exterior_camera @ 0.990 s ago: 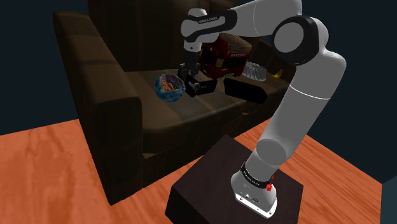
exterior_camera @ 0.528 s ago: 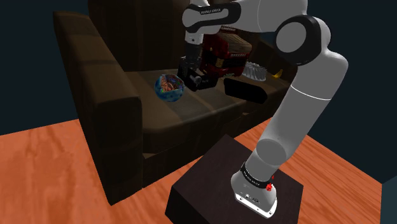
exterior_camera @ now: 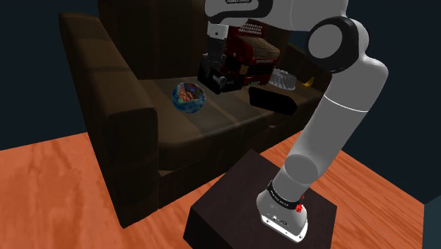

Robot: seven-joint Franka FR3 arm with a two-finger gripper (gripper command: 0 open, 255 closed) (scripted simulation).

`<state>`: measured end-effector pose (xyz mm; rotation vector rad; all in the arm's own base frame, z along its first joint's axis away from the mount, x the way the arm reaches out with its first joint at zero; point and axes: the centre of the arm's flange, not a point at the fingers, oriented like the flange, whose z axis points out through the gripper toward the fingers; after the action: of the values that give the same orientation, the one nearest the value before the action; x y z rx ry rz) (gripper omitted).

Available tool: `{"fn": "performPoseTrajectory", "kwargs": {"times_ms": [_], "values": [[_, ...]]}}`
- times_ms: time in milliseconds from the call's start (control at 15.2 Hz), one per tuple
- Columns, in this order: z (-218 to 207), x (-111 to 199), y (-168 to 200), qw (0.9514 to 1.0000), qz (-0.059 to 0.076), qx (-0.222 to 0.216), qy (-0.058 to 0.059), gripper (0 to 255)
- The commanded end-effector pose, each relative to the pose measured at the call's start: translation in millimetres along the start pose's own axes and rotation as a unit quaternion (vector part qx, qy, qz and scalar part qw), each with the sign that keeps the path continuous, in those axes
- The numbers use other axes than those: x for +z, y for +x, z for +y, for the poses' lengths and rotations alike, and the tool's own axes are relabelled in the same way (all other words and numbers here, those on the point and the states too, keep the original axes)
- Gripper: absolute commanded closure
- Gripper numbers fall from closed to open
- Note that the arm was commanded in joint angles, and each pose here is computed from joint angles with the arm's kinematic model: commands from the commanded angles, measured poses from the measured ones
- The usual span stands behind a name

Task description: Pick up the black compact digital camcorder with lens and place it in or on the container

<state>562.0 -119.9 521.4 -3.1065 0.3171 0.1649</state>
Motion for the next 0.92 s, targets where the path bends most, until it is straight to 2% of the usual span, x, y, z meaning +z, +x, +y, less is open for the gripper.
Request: {"fn": "performPoseTrajectory", "kwargs": {"times_ms": [0,264,858], "values": [[0.1,-11.0,-1.2,1.0,0.0,0.0,0.0,255],[0.0,-30.2,-3.2,1.0,0.0,0.0,0.0,255],[108.1,-34.4,-52.3,1.0,0.0,0.0,0.0,255]]}}
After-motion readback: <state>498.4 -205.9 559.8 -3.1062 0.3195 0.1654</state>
